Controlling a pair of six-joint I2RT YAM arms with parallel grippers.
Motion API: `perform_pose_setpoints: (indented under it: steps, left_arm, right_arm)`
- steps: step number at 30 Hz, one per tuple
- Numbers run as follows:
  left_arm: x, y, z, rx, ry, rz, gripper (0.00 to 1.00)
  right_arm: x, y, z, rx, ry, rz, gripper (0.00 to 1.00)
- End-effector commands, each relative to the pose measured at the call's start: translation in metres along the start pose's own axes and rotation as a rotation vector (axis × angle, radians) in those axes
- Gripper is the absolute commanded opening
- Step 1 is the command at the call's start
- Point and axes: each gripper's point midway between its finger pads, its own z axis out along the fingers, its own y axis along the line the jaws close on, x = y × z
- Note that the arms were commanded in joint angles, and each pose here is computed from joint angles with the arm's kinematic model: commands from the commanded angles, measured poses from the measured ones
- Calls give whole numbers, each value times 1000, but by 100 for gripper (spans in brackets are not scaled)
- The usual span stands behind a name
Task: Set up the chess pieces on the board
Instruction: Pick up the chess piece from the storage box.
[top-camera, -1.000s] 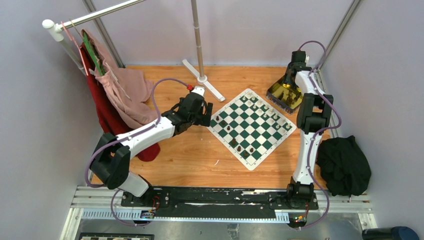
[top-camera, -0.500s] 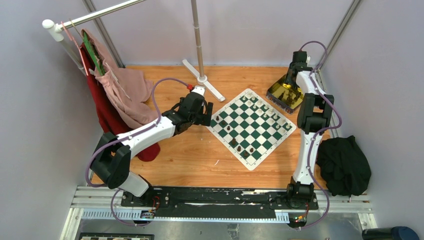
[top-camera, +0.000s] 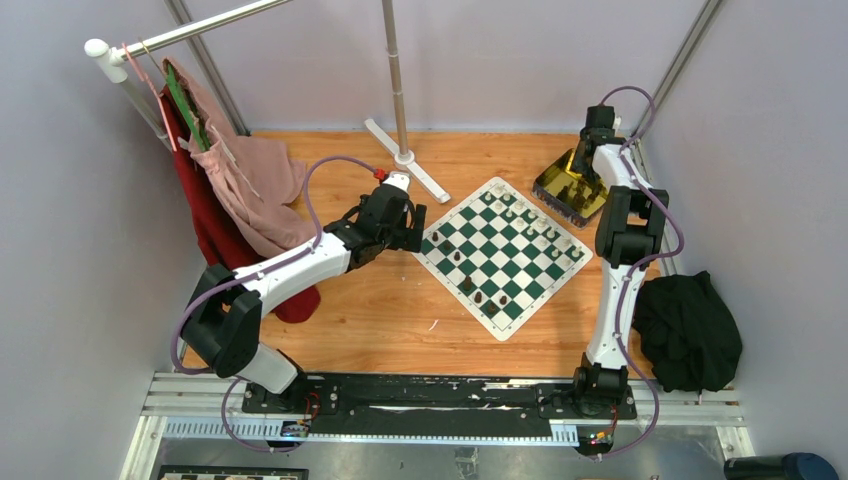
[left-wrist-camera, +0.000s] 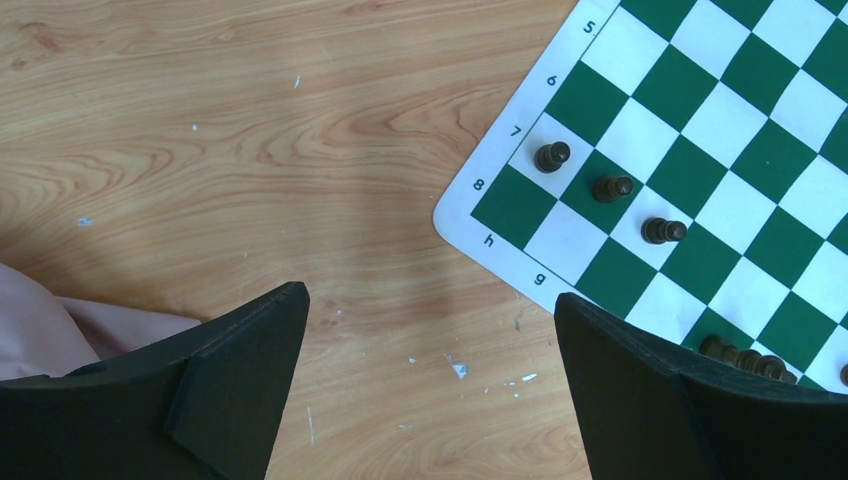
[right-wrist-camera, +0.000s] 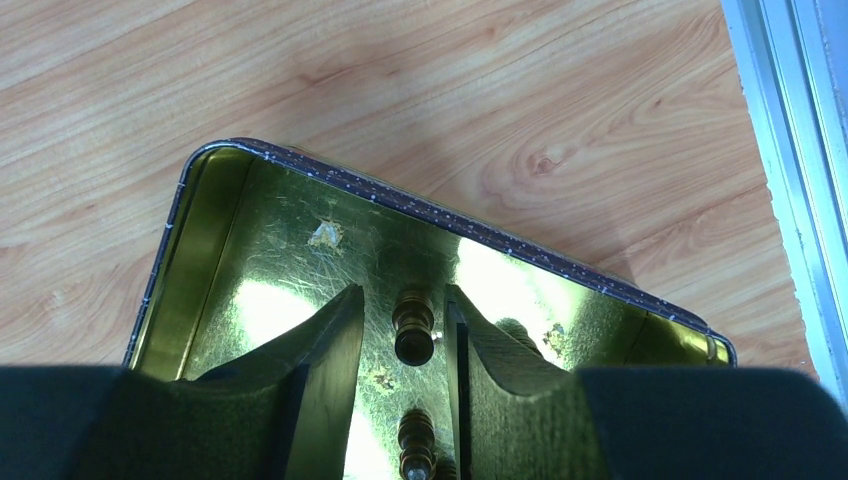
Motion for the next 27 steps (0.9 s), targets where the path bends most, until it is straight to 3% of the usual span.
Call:
perform_pose_setpoints:
  steps: [1,27]
  left_arm:
    - [-7,-5,2,8,-12,-17,100]
    - [-7,-5,0,15,-17,-20,100]
  right_arm:
    - [13,-8,11,5,33,22,38]
    - [17,-8,4,-8,35,25,29]
